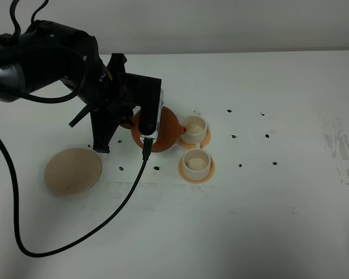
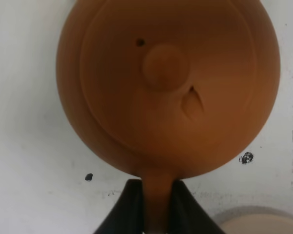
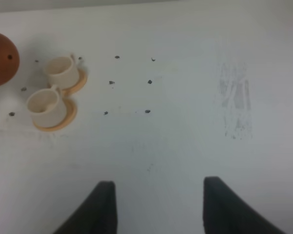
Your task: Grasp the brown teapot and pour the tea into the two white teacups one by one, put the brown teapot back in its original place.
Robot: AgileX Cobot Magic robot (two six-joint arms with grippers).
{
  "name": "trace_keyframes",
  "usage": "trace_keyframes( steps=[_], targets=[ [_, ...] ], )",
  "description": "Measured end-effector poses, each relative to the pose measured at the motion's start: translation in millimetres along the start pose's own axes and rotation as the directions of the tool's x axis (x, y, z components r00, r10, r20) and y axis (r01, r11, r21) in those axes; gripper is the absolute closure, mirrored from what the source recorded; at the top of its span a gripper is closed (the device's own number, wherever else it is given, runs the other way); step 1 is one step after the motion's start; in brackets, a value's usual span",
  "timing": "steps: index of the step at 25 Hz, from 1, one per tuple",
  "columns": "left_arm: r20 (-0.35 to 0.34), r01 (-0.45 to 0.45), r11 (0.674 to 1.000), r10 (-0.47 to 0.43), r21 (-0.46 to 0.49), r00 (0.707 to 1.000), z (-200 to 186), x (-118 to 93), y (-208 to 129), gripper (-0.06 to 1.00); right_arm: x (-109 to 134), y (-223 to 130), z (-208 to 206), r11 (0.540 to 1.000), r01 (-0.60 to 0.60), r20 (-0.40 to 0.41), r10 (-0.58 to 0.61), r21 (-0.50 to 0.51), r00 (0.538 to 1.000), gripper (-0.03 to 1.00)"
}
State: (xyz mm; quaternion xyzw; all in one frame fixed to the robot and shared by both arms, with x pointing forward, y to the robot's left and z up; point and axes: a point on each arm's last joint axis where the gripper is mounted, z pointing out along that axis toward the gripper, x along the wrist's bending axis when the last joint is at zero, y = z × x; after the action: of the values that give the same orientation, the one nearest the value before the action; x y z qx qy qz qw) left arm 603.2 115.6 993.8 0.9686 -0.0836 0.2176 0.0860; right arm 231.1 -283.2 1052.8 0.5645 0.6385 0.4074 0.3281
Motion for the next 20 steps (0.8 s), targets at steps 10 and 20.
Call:
trace_keyframes(
  steps=[10, 20],
  targets=[
    [0.006, -0.119, 0.992, 0.119, 0.051, 0.993, 11, -5, 10, 0.82, 0, 0, 0, 1.000, 0.000, 0.000, 0.000, 0.000, 1.000, 0.54],
    [-0.032, -0.205, 0.976, 0.208, 0.074, 0.978, 22, -6, 22, 0.82, 0, 0, 0, 1.000, 0.000, 0.000, 0.000, 0.000, 1.000, 0.54]
  ],
)
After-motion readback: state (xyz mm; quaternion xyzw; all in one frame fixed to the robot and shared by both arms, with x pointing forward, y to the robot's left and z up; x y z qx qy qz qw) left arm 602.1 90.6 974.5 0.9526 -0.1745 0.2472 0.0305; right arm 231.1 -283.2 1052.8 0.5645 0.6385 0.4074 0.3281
